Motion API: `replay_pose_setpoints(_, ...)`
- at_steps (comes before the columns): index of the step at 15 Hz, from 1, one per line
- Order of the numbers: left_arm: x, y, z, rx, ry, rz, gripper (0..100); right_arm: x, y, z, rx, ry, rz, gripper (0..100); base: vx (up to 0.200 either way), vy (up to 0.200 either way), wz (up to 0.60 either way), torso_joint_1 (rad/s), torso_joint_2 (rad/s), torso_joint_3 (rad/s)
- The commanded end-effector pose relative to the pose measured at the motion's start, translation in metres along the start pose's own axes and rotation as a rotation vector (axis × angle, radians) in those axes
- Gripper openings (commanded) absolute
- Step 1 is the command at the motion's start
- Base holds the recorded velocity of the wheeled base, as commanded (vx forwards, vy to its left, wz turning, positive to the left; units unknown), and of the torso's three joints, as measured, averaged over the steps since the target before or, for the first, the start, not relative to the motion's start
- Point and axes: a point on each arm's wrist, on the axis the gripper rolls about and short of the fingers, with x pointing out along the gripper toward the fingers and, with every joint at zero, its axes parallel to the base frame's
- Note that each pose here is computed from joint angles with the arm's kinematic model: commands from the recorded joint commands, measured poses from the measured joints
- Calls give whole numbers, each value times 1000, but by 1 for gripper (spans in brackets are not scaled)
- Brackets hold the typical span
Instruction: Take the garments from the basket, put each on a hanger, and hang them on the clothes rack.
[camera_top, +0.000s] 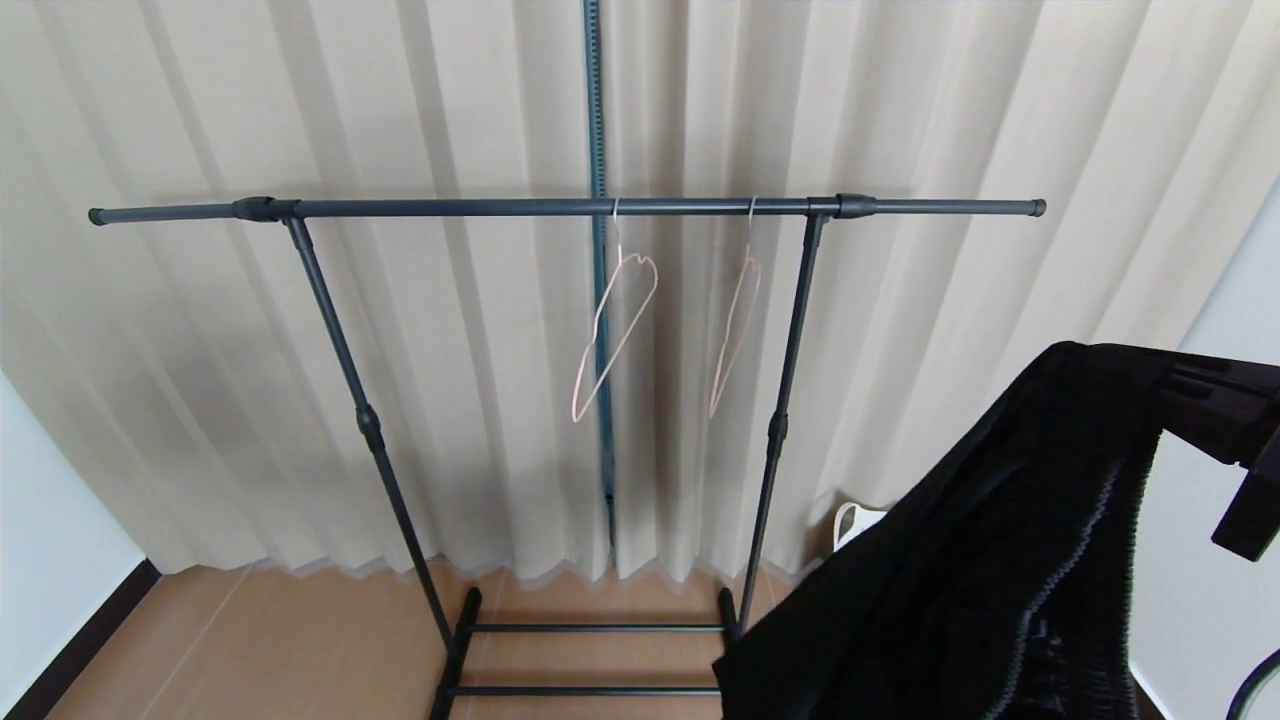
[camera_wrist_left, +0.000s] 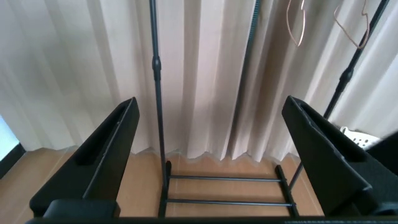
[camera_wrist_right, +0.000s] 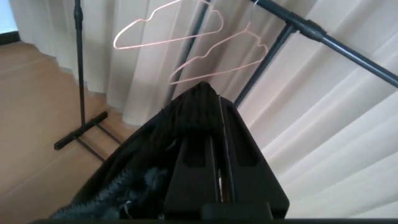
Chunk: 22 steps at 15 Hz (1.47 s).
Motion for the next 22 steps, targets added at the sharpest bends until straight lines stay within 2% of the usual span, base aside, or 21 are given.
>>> replay_pose_setpoints(1, 0, 0, 0, 2, -1, 0, 100, 2, 0, -2, -1, 10, 4, 0, 0, 0, 0, 0, 0, 0)
replay_pose_setpoints(3, 2, 0, 0, 8, 20, -5, 100, 1, 0, -2, -1, 12, -4, 0, 0, 0, 0, 0, 0, 0)
replay_pose_setpoints(5, 9, 0, -3, 54, 159, 0, 100, 2, 0, -1, -1, 17, 0, 0, 0, 0, 0, 0, 0, 0)
replay_pose_setpoints(6, 16, -1, 9, 64, 241, -33, 100, 10, -1, 1, 1, 35, -4, 0, 0, 0, 0, 0, 0, 0)
replay_pose_setpoints(7, 26, -2, 22, 39, 291, -74, 100, 19, -2, 2, 8, 52, -18, 0, 0, 0, 0, 0, 0, 0)
replay_pose_setpoints(9, 57, -7, 57, -107, 398, -192, 100, 47, -3, 5, 96, 103, -63, 0, 0, 0, 0, 0, 0, 0)
replay_pose_setpoints(11, 92, -19, 76, -245, 531, -314, 100, 69, 6, 17, 158, 154, -76, 0, 0, 0, 0, 0, 0, 0)
replay_pose_setpoints(12, 109, -30, 83, -314, 591, -374, 100, 78, 10, 23, 178, 176, -77, 0, 0, 0, 0, 0, 0, 0)
replay_pose_setpoints(13, 131, -49, 89, -397, 661, -426, 100, 91, 16, 32, 205, 193, -72, 0, 0, 0, 0, 0, 0, 0)
replay_pose_setpoints(14, 155, -74, 90, -395, 733, -483, 100, 104, 23, 44, 233, 199, -83, 0, 0, 0, 0, 0, 0, 0)
replay_pose_setpoints(15, 155, -74, 90, -395, 733, -483, 100, 104, 23, 44, 233, 199, -83, 0, 0, 0, 0, 0, 0, 0)
replay_pose_setpoints(16, 176, -101, 89, -362, 801, -543, 100, 115, 32, 44, 285, 205, -78, 0, 0, 0, 0, 0, 0, 0)
replay_pose_setpoints(18, 185, -114, 92, -352, 810, -576, 100, 126, 40, 43, 282, 219, -67, 0, 0, 0, 0, 0, 0, 0)
replay_pose_setpoints(21, 205, -158, 87, -305, 863, -662, 100, 145, 48, 50, 278, 210, -68, 0, 0, 0, 0, 0, 0, 0)
replay_pose_setpoints(22, 211, -167, 87, -299, 866, -677, 100, 150, 50, 48, 275, 219, -66, 0, 0, 0, 0, 0, 0, 0)
